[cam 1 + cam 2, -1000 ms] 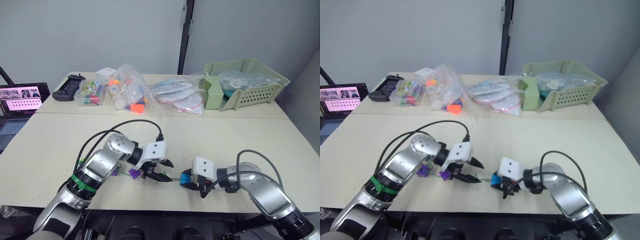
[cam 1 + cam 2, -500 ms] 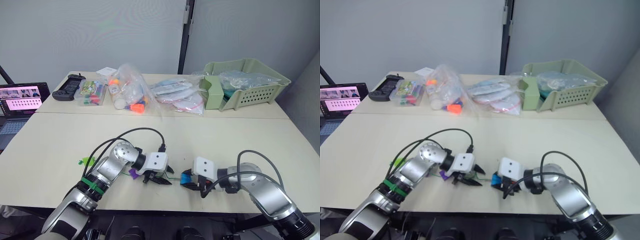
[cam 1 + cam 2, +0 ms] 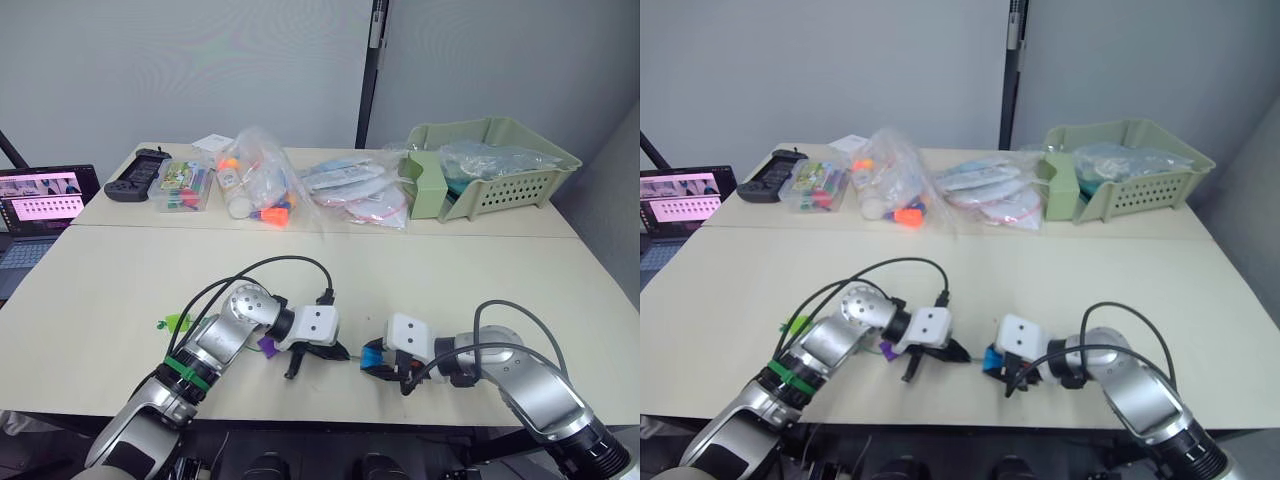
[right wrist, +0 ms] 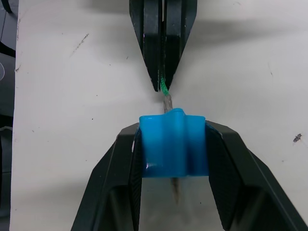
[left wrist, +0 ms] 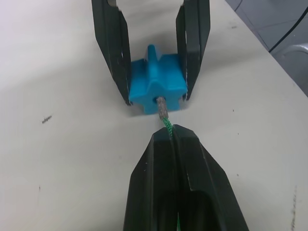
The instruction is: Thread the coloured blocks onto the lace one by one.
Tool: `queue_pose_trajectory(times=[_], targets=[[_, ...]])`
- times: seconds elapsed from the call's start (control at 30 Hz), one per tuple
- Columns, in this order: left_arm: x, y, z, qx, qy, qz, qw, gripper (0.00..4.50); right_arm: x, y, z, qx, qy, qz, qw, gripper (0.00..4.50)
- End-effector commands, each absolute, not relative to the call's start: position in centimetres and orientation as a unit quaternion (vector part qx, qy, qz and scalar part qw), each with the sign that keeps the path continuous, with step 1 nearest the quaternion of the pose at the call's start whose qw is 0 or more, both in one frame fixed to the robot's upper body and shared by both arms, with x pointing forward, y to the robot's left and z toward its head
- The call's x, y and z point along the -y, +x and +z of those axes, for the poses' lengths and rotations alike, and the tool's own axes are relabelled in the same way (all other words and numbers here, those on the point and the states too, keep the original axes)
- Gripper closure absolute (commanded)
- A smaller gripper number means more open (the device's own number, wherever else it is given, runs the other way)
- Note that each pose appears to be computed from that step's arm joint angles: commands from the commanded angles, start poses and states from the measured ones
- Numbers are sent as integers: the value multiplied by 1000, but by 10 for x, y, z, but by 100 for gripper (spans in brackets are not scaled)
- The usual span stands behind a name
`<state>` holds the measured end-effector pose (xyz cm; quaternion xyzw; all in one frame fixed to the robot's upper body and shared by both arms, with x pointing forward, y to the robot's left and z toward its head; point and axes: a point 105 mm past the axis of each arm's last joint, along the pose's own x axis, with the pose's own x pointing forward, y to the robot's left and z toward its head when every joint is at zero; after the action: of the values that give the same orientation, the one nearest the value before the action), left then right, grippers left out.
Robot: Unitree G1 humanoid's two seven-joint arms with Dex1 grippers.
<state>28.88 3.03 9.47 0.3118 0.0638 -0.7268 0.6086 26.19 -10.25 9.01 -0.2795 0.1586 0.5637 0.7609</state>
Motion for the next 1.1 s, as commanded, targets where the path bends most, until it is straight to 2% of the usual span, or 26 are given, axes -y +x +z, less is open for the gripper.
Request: queue_pose_trajectory(times=[0.03,0.27,0.4,0.57,0.63,0.83,0.87,1.1], targets=[[-12,284,105,-40,318,-729,605,450,103,262,93,-155,-281,559,765,314],[-7,285,97,-56,320,-727,605,450,102,263,94,-154,-280,558,766,314],[-9,292,100,-63,315,-713,624,450,103,262,94,-155,-280,557,766,314],[-16,288,111,-76,284,-723,625,293,104,263,97,-155,-271,552,773,314],[-20,286,114,-81,280,-726,622,230,103,265,101,-146,-266,550,778,210],[-22,283,119,-83,297,-725,615,31,109,263,110,-138,-267,547,781,8],[-19,286,119,-79,305,-720,619,2,112,261,111,-139,-268,545,782,0],[3,281,109,-69,324,-718,612,2,138,252,110,-159,-275,528,788,0]])
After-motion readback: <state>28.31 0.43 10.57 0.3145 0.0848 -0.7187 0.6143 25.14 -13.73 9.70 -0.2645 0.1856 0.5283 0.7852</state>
